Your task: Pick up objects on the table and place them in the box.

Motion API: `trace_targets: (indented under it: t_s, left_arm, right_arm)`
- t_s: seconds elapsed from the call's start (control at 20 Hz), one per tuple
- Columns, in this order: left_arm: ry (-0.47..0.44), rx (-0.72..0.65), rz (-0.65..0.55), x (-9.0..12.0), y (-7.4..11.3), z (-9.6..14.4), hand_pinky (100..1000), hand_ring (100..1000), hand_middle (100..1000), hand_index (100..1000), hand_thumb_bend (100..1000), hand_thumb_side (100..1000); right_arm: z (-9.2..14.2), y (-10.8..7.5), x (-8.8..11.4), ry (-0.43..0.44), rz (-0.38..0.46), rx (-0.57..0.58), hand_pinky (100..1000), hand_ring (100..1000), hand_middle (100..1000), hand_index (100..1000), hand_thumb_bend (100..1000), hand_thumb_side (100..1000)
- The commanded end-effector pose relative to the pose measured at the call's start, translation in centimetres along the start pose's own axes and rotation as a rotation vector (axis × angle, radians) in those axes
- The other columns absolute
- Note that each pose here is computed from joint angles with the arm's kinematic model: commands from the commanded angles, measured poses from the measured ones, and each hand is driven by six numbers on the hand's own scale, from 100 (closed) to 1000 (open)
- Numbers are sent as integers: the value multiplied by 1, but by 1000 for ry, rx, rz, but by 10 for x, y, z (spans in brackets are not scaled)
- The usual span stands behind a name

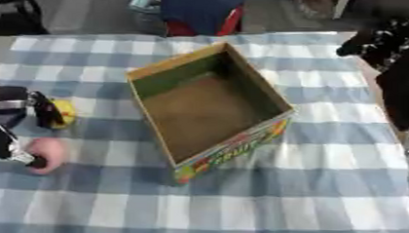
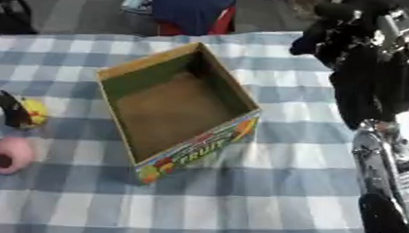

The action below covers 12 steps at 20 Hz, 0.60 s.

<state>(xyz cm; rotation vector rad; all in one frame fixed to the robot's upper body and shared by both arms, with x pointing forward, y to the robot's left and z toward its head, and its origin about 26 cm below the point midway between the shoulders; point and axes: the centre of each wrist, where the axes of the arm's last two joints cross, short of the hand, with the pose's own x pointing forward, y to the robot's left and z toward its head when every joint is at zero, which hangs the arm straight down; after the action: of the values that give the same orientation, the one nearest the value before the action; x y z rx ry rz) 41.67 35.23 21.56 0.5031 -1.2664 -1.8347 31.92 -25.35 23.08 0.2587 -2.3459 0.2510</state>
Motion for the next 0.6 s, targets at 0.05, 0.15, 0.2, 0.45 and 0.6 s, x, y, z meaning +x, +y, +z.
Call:
trace_targets:
  t_s: [0.05, 0.15, 0.2, 0.45, 0.6]
  left_arm:
    - [-90, -139, -137, 2, 12, 10, 246, 572, 515, 712, 553, 260]
    - [-93, -136, -131, 3, 12, 9, 227, 549, 495, 684, 531, 254]
    - [-94, -136, -129, 3, 12, 9, 216, 537, 485, 668, 522, 249]
    - [-106, -142, -124, 6, 11, 7, 191, 512, 460, 618, 477, 232]
    - [-104, -147, -130, 7, 10, 6, 181, 502, 449, 583, 424, 214]
  right_arm:
    - [-3, 0, 5, -17, 7, 9, 609, 565, 522, 723, 100, 1000]
    - [-3, 0, 5, -17, 7, 9, 610, 565, 522, 723, 100, 1000]
    - [-3, 0, 6, -17, 7, 9, 610, 565, 522, 723, 100, 1000]
    - [-3, 0, 6, -18, 6, 6, 610, 565, 522, 723, 100, 1000]
    - [-3, 0, 6, -18, 5, 5, 610, 566, 522, 723, 100, 1000]
